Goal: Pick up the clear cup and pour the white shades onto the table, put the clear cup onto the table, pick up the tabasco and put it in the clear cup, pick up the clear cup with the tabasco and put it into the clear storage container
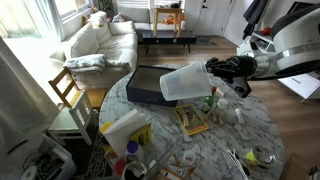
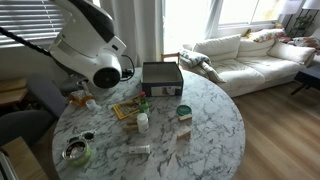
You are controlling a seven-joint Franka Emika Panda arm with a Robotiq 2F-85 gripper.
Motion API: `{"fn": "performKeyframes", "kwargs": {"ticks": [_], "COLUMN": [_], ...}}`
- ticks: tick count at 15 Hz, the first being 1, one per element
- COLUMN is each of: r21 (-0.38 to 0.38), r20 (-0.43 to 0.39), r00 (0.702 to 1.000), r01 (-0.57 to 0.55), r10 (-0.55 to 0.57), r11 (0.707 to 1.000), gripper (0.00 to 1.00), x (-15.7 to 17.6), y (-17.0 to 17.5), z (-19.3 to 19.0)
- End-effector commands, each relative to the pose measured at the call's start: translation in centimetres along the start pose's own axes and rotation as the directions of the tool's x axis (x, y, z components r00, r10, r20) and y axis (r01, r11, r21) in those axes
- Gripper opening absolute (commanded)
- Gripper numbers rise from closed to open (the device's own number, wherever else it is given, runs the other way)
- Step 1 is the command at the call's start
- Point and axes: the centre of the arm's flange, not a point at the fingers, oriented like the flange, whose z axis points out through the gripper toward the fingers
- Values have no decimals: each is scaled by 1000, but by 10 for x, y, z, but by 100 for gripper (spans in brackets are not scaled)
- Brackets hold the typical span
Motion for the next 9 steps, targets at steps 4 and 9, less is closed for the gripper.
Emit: {"fn": "performKeyframes", "kwargs": {"ticks": [4,9], "r21": [37,-3], "r20": [341,565], "r00": [936,807], "r01": [-111,-206], "r10": [92,172], "r11": [993,979], "gripper": [1,1], "x": [23,20], "y": [-19,-24], "z": [8,2]}}
